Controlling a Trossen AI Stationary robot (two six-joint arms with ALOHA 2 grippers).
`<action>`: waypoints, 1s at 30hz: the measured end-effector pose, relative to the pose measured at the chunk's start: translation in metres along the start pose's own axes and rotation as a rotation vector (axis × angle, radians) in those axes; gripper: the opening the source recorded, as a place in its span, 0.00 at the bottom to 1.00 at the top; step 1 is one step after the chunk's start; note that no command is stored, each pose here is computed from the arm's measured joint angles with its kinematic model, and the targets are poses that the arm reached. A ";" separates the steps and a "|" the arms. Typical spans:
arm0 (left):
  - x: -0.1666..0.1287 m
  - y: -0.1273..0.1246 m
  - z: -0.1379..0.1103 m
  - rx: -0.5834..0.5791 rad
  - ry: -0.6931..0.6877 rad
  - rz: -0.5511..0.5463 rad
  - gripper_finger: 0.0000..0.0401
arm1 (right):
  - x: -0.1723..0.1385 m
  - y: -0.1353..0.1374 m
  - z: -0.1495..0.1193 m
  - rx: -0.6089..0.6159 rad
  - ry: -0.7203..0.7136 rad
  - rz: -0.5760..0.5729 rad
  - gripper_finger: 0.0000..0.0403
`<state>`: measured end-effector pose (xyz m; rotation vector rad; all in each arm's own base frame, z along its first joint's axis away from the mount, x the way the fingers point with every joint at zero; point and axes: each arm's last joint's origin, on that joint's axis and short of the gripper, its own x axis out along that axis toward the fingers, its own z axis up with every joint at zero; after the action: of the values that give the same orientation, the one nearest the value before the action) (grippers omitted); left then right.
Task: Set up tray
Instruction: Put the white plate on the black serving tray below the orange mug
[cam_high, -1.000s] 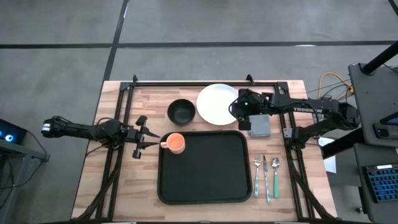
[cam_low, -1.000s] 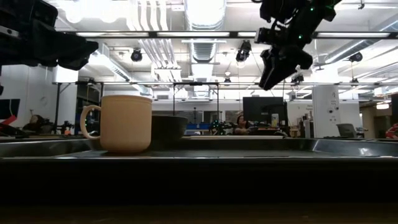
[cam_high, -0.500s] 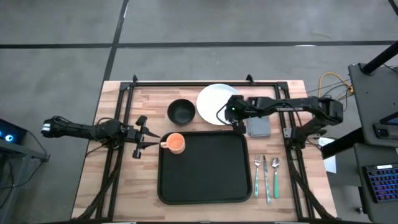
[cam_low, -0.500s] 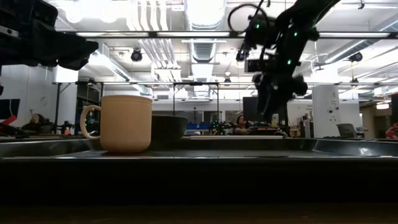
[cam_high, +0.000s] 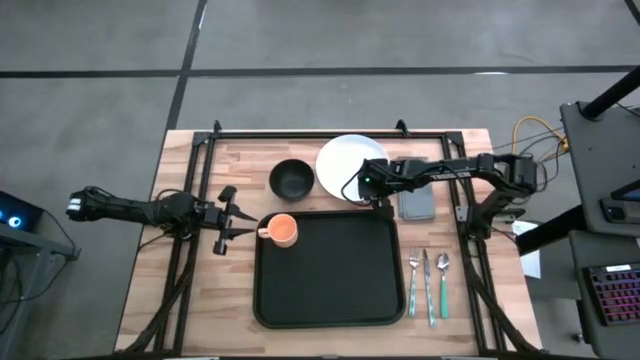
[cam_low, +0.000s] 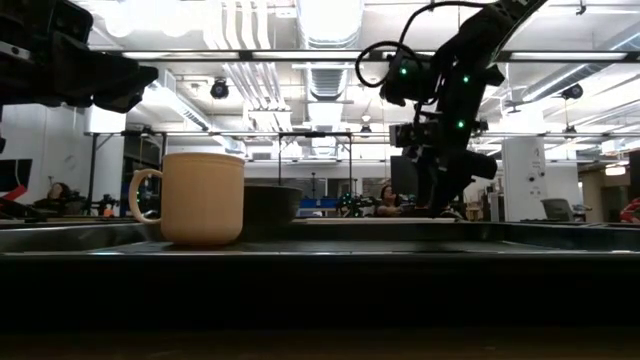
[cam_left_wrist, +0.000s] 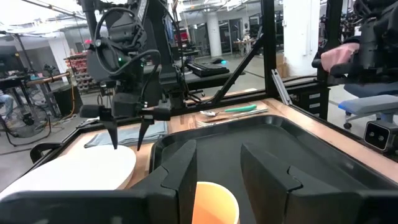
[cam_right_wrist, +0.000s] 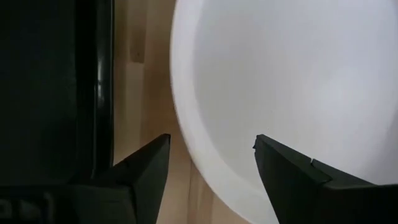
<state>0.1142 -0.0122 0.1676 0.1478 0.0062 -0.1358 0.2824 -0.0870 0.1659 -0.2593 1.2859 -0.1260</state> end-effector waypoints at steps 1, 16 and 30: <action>0.000 0.000 0.000 0.000 0.000 0.000 0.26 | 0.001 0.000 0.000 -0.001 0.004 0.001 0.55; 0.000 0.000 0.000 0.000 0.000 0.000 0.26 | 0.014 0.002 -0.001 -0.021 0.015 -0.002 0.48; 0.000 0.000 0.000 0.000 0.000 0.000 0.26 | 0.026 0.007 -0.007 -0.033 0.063 0.020 0.22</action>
<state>0.1142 -0.0122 0.1676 0.1479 0.0063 -0.1357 0.2828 -0.0874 0.1376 -0.2727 1.3532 -0.0963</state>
